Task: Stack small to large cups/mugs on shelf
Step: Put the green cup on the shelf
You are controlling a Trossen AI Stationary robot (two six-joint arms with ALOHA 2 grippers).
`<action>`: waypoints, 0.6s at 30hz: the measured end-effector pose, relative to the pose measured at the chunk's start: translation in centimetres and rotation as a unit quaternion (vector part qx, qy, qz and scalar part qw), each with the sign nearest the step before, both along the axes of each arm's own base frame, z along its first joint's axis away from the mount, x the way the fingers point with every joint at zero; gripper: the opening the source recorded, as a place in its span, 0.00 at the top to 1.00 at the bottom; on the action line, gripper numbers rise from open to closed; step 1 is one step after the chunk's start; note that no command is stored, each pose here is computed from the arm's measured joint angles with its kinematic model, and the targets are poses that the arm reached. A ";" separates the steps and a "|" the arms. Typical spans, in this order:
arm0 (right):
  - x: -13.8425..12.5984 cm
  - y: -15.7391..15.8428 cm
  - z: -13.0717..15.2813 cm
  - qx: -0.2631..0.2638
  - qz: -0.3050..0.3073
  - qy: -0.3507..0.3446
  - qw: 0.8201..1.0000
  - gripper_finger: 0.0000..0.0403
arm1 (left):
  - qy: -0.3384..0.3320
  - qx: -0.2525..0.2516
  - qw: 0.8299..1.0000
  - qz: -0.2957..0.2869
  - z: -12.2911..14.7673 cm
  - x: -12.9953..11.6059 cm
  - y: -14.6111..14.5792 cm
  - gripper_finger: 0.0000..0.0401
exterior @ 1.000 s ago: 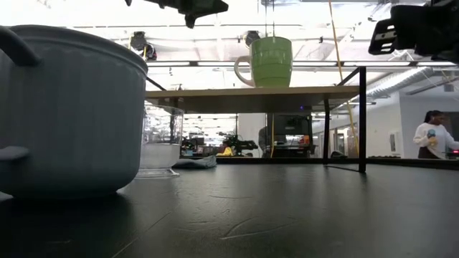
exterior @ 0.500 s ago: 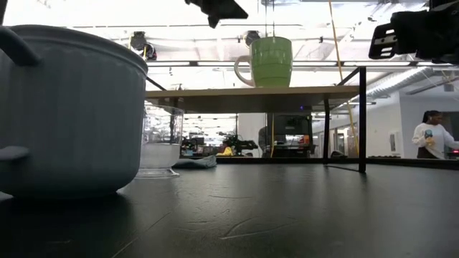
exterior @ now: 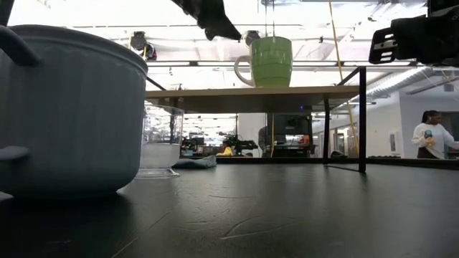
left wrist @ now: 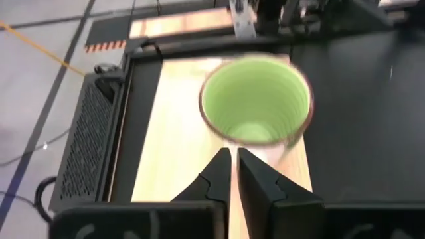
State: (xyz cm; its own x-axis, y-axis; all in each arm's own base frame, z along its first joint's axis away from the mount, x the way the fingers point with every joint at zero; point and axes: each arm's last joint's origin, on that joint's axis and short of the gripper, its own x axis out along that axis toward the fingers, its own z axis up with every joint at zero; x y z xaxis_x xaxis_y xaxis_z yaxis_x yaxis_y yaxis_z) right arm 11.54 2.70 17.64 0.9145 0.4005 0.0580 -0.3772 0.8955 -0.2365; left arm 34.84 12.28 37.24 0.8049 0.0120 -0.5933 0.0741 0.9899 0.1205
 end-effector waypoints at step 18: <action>0.0 0.0 0.0 0.002 0.000 0.001 1.000 1.00 | 0.044 -0.015 0.999 -0.019 -3.9 0.0 -0.1 0.58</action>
State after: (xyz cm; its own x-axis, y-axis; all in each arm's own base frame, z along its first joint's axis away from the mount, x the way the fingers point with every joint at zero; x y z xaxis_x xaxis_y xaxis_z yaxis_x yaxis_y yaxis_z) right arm 11.54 2.70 17.64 0.9143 0.4008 0.0578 -0.3781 0.8960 -0.2331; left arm 34.89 12.19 33.29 0.7488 -0.0368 -0.6617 0.1205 0.9894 0.0813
